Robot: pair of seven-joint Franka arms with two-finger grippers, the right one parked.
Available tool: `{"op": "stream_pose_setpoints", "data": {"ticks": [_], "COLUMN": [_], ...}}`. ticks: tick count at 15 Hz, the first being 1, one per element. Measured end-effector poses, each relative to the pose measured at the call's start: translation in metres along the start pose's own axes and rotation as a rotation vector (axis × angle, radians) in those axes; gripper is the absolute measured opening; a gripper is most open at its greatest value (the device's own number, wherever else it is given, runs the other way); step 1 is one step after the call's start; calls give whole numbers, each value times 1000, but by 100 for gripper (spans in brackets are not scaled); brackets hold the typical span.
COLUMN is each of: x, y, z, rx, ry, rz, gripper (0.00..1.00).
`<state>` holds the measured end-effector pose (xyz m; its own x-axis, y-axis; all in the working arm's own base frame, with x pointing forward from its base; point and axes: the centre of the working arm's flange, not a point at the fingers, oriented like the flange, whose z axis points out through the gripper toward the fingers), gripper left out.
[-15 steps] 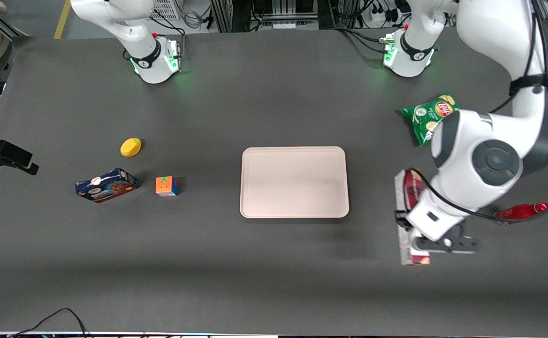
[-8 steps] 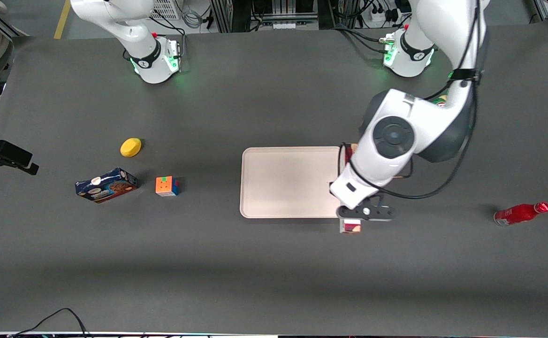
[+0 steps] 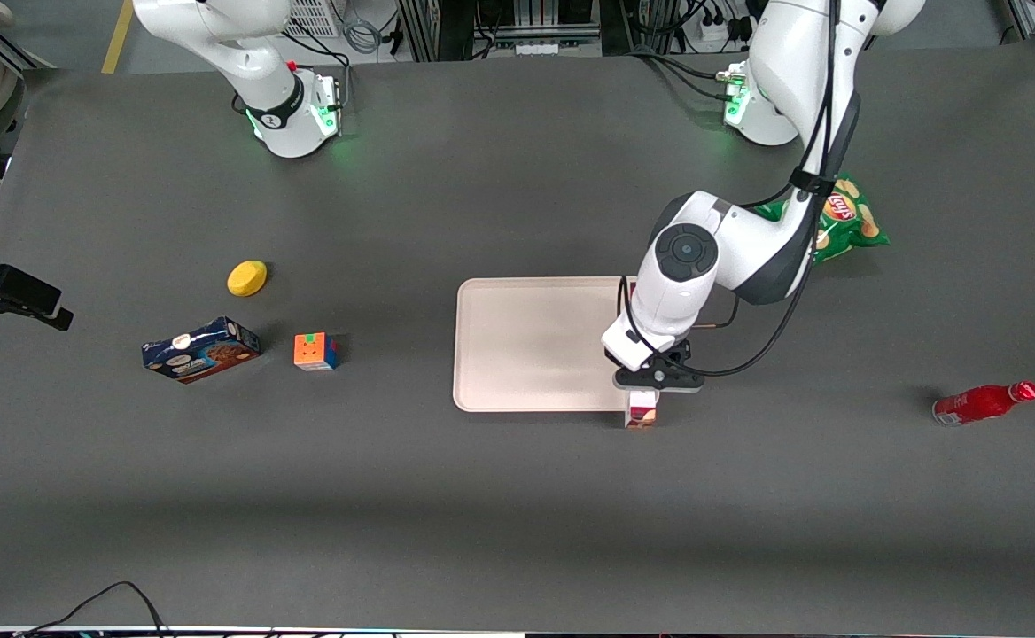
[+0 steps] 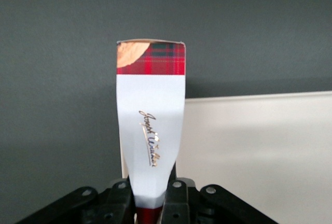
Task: Place red cookie box on tray
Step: 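Lift the cookie box upright and carry it over the white tray, then lower the box onto the tray's edge and open the left gripper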
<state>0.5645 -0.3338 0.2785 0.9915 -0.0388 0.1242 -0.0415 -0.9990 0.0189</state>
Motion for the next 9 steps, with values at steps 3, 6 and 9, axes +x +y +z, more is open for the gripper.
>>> {"op": "stream_pose_setpoints", "data": {"ticks": [3,6,9], "x": [-22,-39,-51], "y": [6,14,8], "z": [7,12,27], "rx": [-9,-23,-41], "ry": [-15,-15,8], "rz": [-16,-31,-36], "gripper": [21,21,21]}}
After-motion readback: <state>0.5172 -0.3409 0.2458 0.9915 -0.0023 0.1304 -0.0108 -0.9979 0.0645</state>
